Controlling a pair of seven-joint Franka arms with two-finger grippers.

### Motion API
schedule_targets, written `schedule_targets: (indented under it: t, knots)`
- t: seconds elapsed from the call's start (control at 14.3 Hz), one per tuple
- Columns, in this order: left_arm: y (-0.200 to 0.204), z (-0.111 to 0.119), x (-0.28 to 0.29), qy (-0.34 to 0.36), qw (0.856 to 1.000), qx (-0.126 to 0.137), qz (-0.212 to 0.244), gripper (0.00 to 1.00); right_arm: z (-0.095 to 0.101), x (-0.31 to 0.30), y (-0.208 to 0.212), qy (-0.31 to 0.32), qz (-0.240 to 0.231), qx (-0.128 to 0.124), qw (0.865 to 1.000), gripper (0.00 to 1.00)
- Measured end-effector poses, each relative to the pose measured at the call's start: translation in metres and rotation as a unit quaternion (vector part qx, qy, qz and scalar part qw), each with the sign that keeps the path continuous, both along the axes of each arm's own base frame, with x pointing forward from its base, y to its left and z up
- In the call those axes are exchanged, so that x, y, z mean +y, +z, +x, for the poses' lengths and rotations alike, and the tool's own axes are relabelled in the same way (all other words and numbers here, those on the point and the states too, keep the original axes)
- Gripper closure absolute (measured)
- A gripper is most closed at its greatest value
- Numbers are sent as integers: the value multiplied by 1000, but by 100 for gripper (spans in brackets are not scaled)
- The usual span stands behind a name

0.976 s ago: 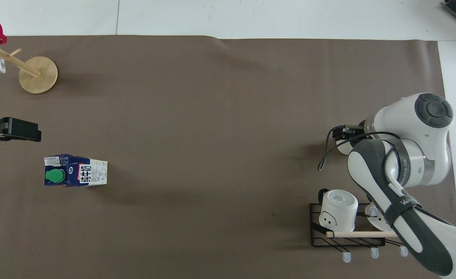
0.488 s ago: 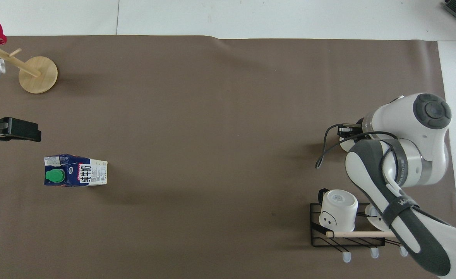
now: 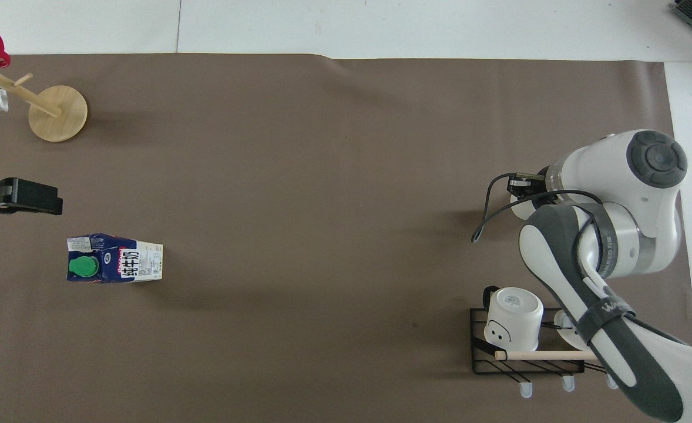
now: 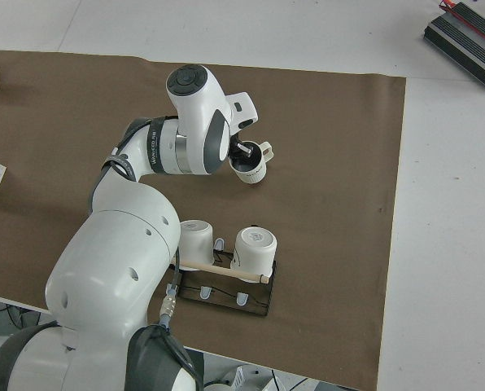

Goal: Place cup and milk on table
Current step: 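Reach the right gripper to the white mug and grasp its rim, then lift the white mug with the right gripper and carry it toward the table center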

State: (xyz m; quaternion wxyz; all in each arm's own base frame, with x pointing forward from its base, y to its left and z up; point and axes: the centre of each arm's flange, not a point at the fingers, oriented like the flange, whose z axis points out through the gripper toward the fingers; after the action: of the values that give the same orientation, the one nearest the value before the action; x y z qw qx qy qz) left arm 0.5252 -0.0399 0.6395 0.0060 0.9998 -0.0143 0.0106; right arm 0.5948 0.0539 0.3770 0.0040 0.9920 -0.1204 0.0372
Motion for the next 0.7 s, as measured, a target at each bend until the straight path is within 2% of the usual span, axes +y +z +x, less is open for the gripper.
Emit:
schedule_targets:
  t: [0.21, 0.35, 0.7]
  knots:
    - [0, 0, 0, 0, 1000, 0, 0, 0, 4, 38, 32, -9, 0, 19, 1000, 96]
    - [0, 0, 0, 0, 1000, 0, 0, 0, 4, 62, 46, -18, 1, 18, 1000, 96]
    - [0, 0, 0, 0, 1000, 0, 0, 0, -11, 127, 49, -31, 5, 15, 999, 96]
